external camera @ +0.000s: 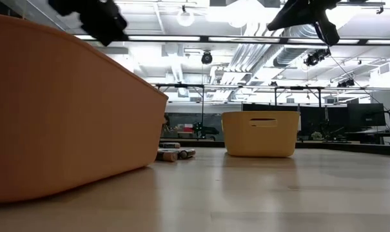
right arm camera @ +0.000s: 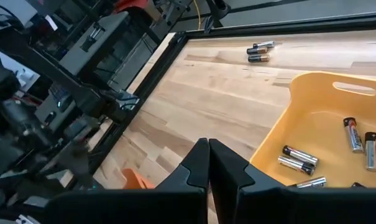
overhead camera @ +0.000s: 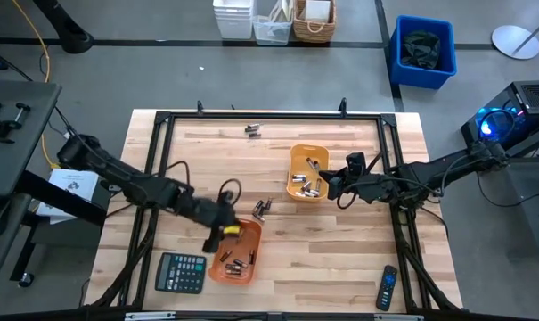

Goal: Sort batteries
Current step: Put the black battery into the orange bin

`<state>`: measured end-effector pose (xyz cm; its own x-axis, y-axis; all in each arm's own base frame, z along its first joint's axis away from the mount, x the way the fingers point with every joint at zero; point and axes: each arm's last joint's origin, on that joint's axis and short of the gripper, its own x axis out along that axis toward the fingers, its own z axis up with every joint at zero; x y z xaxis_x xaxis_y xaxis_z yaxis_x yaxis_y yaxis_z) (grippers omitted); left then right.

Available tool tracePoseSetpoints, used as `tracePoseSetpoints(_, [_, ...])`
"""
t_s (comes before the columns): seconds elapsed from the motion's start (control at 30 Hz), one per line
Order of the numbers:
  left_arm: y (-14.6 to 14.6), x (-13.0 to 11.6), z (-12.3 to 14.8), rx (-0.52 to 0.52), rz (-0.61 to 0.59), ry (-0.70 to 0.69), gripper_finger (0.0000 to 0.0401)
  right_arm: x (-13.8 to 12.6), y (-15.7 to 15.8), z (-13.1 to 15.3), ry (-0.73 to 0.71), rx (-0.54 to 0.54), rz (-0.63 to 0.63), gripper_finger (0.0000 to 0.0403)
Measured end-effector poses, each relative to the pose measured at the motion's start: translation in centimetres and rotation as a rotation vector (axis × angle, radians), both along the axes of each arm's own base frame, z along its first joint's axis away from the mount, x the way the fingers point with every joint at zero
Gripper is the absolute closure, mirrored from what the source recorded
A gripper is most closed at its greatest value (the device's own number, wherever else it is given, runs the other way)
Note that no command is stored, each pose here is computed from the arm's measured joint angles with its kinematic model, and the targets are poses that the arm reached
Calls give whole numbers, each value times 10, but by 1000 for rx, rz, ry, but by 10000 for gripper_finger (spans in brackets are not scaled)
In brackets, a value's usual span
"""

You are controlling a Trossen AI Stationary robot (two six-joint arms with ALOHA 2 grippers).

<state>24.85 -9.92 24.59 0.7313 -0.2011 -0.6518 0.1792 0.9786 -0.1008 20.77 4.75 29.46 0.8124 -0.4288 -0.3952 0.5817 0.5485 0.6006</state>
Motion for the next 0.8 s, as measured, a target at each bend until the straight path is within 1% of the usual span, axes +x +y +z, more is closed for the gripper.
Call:
tracePoseSetpoints(0.1, [21,10,17,48,42,-9,209,0,0,1,-9,5,-1,403])
tracePoseSetpoints(0.17, [41,16,28,58,115,-13,193,1,0,2,-27,7,-4,403])
tracePoseSetpoints(0.2, [53,20,28,48,172,-8,187,1,0,3,-36,5,-13,403])
tracePoseSetpoints(0.27, [77,29,22,-2,281,15,182,2,-1,3,-47,-8,-39,403])
tracePoseSetpoints(0.37, [104,45,-5,-105,376,132,182,3,-1,3,-61,-13,-77,403])
tracePoseSetpoints(0.47, [108,63,-28,-143,384,228,189,6,0,0,-66,5,-101,403])
tracePoseSetpoints(0.57, [105,86,-37,-160,412,256,197,9,1,-4,-65,28,-117,403])
tracePoseSetpoints(0.63, [105,100,-40,-143,446,273,200,13,2,-8,-59,39,-125,403])
tracePoseSetpoints(0.73, [107,115,-50,-99,506,352,202,18,4,-14,-50,58,-138,403])
tracePoseSetpoints(0.8, [107,123,-56,-84,512,394,202,22,5,-18,-43,71,-143,403])
